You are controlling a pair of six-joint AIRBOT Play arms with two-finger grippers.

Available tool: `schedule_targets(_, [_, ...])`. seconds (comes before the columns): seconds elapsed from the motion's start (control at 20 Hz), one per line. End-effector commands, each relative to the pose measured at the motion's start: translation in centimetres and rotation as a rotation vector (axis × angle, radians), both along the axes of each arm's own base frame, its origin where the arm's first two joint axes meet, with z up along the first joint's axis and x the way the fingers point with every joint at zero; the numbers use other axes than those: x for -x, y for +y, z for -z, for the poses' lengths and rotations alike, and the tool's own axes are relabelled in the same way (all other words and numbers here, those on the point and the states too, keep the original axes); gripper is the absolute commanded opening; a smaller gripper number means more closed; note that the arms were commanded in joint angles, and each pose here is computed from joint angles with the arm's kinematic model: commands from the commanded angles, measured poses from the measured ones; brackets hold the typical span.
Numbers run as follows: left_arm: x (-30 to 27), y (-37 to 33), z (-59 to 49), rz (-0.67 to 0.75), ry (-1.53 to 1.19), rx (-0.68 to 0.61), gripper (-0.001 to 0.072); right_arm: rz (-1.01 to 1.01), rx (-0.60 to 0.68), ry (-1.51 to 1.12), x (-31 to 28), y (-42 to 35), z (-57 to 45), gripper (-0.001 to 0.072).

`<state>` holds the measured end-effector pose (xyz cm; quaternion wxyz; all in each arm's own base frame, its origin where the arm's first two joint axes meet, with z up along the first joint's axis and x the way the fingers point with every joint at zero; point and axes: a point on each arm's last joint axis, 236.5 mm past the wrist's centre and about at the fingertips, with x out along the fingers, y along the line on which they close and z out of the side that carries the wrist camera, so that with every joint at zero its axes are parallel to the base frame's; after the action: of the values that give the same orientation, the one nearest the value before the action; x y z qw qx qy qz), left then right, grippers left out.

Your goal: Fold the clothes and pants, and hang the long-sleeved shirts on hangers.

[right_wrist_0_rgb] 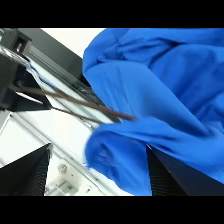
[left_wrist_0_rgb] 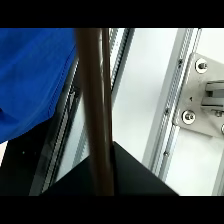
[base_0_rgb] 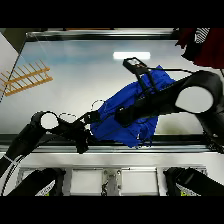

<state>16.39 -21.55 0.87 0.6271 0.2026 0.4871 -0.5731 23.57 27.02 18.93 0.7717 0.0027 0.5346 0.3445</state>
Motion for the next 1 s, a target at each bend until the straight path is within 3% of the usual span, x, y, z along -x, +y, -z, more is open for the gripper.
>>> schedule_targets(0.0, [-0.1, 0.0, 0.0, -0.005, 0.0, 0.0, 0.0009, -0.084, -0.057, 0.004, 0.5, -2.3, -1.6, 0.0637])
schedule_targets(0.15, [-0.1, 0.0, 0.0, -0.005, 0.0, 0.0, 0.0009, -0.26, -0.149, -0.054, 0.1, -3.8, -3.0, 0.0637])
schedule_targets(0.3, [-0.1, 0.0, 0.0, -0.005, 0.0, 0.0, 0.0009, -0.234, -0.193, -0.16, -3.3, -5.8, -3.9, 0.0637])
schedule_targets(0.5, [-0.1, 0.0, 0.0, -0.006, -0.001, 0.0, 0.0009, -0.171, -0.188, -0.238, -5.9, -6.9, -4.3, 0.0637])
schedule_targets(0.65, [-0.1, 0.0, 0.0, -0.005, -0.001, 0.0, 0.0009, -0.403, -0.096, -0.397, -5.8, -8.4, -3.4, 0.0637])
schedule_targets(0.75, [-0.1, 0.0, 0.0, -0.005, -0.001, 0.0, 0.0009, -0.437, -0.08, -0.364, -5.4, -10.6, -1.7, 0.0637])
schedule_targets(0.95, [-0.1, 0.0, 0.0, -0.006, -0.002, 0.0, 0.0009, -0.404, -0.268, -0.392, -6.1, -13.7, 0.5, 0.0637])
